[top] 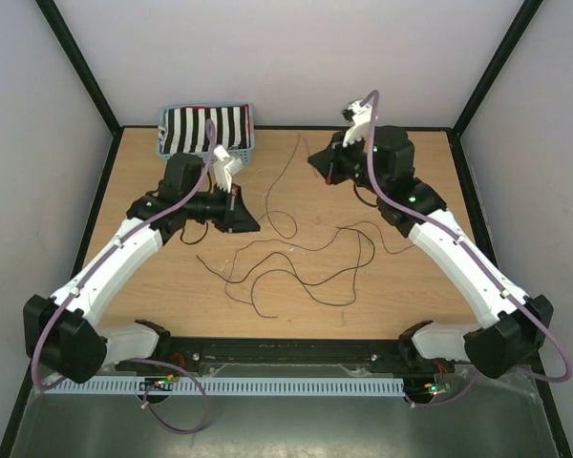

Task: Zip-tie the wires
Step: Straighten the cable at the center of the board.

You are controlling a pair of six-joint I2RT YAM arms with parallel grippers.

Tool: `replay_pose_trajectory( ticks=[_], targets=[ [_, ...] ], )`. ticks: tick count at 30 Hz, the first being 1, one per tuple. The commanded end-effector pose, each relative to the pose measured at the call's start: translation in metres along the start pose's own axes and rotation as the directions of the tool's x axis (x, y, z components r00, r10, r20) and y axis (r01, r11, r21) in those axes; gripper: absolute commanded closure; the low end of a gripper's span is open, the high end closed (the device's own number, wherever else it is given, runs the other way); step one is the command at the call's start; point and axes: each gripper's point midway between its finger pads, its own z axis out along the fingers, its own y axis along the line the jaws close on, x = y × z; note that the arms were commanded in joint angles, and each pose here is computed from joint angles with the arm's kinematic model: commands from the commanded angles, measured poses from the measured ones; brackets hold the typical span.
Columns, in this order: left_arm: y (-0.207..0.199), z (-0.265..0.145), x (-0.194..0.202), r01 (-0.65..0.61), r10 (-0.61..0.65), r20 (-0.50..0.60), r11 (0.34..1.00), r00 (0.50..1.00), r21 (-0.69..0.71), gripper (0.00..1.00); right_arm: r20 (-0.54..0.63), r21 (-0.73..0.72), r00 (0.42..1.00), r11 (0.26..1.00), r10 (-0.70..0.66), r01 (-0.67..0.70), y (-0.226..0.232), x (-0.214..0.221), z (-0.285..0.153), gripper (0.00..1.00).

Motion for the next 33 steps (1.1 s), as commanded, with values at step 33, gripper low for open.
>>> replay_pose_trajectory(
  ticks=[33],
  targets=[
    [0.106,-0.021,0.123,0.506,-0.517,0.062,0.795,0.854,-0.334,1.0,-0.201,0.868,0.975,0.48,0.1,0.13,-0.226,0.143,-0.169,1.0]
  ],
)
